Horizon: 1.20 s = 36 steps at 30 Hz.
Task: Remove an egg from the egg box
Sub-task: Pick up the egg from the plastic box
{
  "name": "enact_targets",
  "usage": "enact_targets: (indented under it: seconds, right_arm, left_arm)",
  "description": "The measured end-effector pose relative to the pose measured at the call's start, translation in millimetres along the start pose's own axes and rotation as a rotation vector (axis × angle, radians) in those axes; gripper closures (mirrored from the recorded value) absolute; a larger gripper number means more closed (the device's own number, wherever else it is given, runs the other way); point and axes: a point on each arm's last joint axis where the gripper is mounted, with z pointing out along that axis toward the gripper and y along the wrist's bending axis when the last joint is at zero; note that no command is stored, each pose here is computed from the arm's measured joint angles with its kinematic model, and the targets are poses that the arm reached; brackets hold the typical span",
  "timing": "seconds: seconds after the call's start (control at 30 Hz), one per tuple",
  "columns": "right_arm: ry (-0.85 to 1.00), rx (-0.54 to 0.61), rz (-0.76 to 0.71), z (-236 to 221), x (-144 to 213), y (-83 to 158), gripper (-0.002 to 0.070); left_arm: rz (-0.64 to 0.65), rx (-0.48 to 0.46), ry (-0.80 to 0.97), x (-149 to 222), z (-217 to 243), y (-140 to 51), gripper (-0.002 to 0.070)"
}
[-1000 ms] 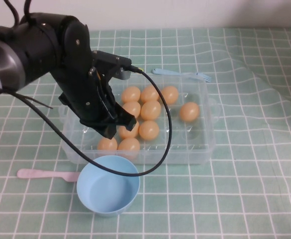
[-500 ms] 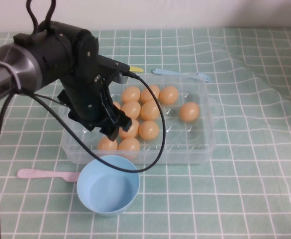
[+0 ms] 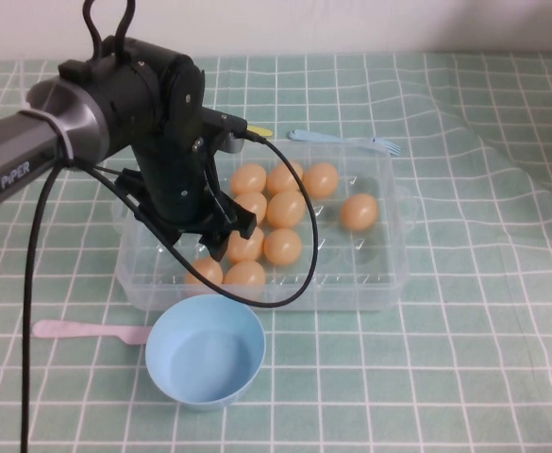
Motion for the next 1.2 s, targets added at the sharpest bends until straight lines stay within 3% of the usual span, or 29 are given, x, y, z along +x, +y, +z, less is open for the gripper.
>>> enact_targets:
  seconds: [1.2]
  right_arm:
    - [0.000,0.000,0.000,0,0,0,0.0694]
  left_arm:
    - [-0.017,0.012,0.081,-3,41,-0.3,0.0244]
